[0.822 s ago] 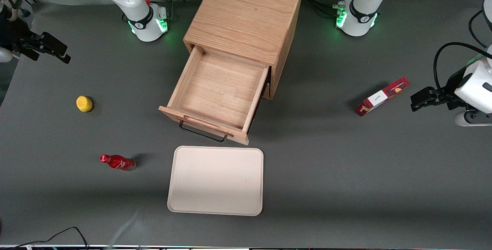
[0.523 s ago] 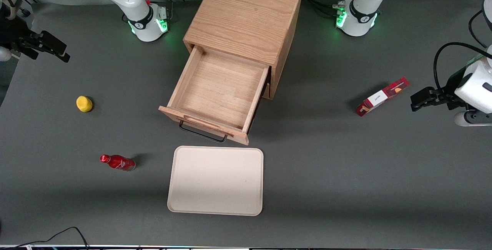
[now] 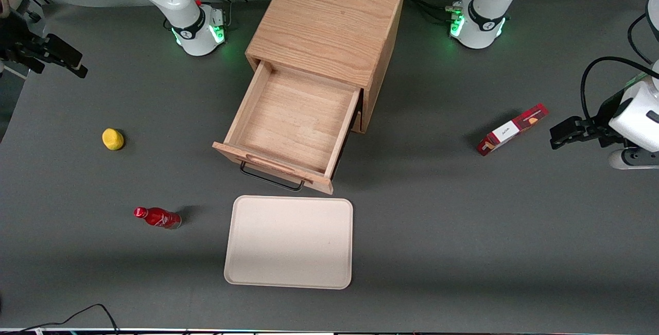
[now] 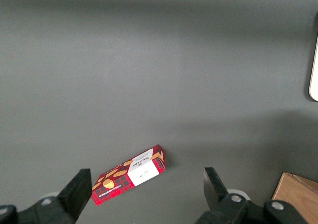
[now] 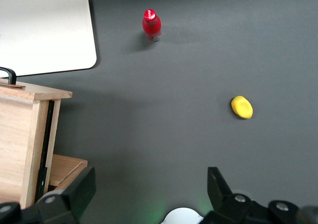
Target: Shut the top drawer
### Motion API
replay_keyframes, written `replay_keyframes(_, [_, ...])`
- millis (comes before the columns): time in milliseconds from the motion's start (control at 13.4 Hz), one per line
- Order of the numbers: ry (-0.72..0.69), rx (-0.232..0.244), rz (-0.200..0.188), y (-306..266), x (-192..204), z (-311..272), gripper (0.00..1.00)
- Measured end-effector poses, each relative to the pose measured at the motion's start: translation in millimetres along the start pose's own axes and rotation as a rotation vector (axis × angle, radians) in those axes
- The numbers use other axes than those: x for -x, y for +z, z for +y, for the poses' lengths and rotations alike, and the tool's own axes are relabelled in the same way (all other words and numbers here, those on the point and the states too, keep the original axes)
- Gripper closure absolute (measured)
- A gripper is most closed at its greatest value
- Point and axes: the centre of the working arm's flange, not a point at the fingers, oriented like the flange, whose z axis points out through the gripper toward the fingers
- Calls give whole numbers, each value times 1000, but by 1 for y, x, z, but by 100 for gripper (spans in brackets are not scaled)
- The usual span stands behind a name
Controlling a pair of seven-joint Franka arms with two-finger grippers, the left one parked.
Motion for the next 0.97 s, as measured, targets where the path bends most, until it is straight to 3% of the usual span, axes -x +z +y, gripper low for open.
replay_keyframes(448, [-10, 3, 32, -14, -21, -7, 0])
replay_keyframes(971, [-149, -18, 89, -19, -90, -95, 0])
